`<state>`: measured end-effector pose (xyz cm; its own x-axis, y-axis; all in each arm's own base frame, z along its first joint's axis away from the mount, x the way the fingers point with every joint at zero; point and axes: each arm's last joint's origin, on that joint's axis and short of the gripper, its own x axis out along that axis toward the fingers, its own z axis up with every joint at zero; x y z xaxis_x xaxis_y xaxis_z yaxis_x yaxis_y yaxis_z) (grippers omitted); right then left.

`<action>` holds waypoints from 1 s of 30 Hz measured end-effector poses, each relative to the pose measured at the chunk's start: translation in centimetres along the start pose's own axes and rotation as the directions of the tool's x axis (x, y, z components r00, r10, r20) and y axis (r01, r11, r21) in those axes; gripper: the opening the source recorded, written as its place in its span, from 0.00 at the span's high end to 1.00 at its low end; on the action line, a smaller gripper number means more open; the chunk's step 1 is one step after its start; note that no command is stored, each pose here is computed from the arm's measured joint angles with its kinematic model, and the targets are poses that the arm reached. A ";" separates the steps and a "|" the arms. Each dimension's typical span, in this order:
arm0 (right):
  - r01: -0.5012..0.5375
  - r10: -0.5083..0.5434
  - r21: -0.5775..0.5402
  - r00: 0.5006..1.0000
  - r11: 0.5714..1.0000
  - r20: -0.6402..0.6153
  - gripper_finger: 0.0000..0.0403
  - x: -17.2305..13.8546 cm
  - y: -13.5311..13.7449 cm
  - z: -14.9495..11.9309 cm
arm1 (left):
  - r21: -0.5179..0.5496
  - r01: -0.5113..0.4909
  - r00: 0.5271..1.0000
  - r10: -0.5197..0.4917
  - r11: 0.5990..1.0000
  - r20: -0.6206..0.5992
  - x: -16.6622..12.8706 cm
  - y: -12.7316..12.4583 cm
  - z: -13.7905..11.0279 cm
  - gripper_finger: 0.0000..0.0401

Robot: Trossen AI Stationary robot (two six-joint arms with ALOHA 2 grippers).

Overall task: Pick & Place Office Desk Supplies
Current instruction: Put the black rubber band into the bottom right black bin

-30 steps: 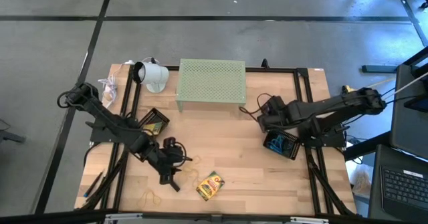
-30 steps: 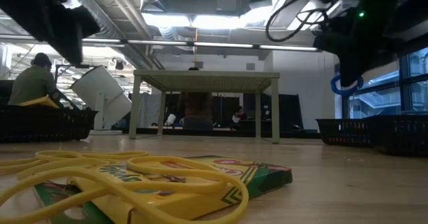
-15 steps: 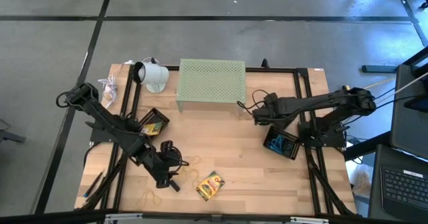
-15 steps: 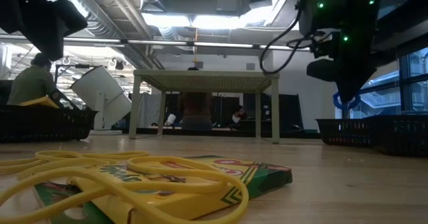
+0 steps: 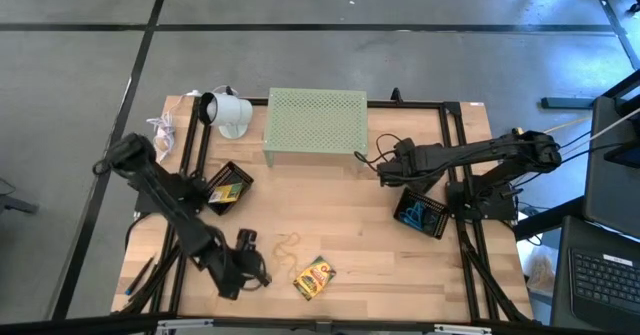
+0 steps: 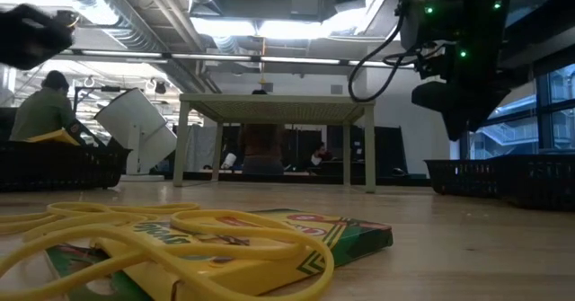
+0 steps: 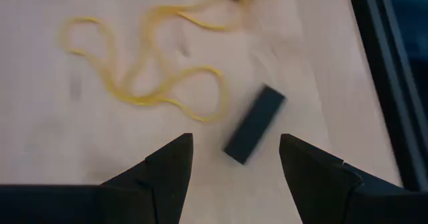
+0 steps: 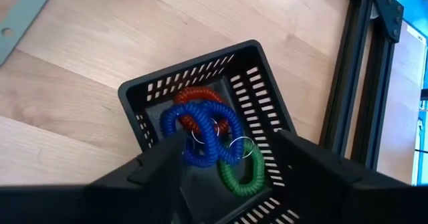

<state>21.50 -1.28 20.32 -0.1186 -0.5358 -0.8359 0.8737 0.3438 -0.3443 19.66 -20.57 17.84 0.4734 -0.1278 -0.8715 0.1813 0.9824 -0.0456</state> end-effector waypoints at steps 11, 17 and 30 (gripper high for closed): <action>-0.006 0.006 0.001 1.000 1.000 -0.001 0.39 0.0 0.0 0.0 | 0.169 -0.048 0.997 0.056 0.985 -0.044 4.6 -1.8 -1.6 0.45; -0.011 0.011 0.003 1.000 1.000 -0.003 0.40 0.0 0.1 0.0 | 0.155 0.009 0.996 0.005 0.988 -0.088 4.9 -1.8 -1.6 0.54; -0.079 0.072 -0.046 0.989 0.996 -0.130 0.40 0.0 0.3 -0.3 | 0.087 0.096 0.975 -0.076 0.992 -0.210 4.4 -1.4 0.2 0.98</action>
<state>21.61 -0.88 20.10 -0.1159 -0.4047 -0.9071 0.8574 0.4202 -0.2971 21.65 -22.50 14.15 0.2665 -0.1709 -0.9486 0.3002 0.9499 -0.0868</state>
